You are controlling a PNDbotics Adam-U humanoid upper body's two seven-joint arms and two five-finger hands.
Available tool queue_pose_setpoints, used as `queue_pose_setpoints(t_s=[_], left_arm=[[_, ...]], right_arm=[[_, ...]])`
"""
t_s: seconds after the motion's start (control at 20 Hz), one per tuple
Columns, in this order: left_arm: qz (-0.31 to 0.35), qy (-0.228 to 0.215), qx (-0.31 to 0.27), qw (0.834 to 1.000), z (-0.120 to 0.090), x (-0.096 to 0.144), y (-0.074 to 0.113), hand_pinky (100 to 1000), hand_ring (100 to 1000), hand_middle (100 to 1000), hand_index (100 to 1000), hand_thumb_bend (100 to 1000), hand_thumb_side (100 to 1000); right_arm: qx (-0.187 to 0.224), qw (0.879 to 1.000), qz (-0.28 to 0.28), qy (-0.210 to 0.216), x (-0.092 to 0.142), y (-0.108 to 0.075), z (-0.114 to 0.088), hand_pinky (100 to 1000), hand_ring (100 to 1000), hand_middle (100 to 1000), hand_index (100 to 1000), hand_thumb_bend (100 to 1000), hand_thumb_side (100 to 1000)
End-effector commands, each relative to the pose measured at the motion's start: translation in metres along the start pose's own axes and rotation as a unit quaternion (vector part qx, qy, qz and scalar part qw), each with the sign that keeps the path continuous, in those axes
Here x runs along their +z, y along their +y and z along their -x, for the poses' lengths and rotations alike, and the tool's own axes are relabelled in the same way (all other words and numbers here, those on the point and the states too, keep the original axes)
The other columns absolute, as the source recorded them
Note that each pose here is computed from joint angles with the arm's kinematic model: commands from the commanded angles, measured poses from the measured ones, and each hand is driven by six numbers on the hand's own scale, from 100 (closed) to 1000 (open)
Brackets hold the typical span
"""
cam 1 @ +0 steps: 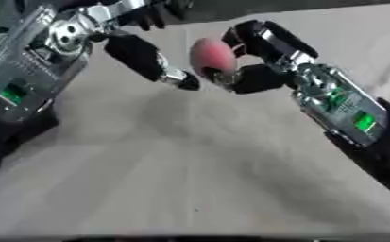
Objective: Pick up the objects with one hand, pass them to the other hand, and then place them into the box on the other side of the table.
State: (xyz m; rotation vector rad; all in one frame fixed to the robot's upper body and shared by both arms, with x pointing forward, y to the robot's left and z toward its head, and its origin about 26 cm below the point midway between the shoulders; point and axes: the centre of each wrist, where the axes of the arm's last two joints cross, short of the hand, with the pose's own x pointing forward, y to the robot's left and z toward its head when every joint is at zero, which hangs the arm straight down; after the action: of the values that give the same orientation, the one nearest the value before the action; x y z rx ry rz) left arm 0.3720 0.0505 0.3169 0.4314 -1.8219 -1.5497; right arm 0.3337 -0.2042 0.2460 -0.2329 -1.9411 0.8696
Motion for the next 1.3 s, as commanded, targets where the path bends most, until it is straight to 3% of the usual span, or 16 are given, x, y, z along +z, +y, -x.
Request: queue_pose_setpoints(t_s=[0.05, 0.6, 1.3], left_arm=[[-0.013, -0.013, -0.015, 1.000, -0.008, 0.001, 0.010, 780, 769, 808, 802, 795, 341], [-0.010, -0.017, -0.024, 1.000, -0.011, -0.005, 0.003, 782, 770, 804, 783, 726, 291], [-0.006, -0.015, -0.026, 1.000, -0.006, -0.008, -0.002, 775, 760, 755, 663, 443, 160]], right_arm=[[0.018, 0.999, -0.006, -0.027, 0.000, -0.004, -0.013, 709, 724, 427, 497, 333, 100], [0.020, 0.999, -0.024, -0.042, 0.001, -0.001, -0.021, 707, 723, 427, 497, 334, 100], [0.026, 0.998, -0.032, -0.040, 0.002, 0.002, -0.021, 706, 722, 425, 495, 338, 100]])
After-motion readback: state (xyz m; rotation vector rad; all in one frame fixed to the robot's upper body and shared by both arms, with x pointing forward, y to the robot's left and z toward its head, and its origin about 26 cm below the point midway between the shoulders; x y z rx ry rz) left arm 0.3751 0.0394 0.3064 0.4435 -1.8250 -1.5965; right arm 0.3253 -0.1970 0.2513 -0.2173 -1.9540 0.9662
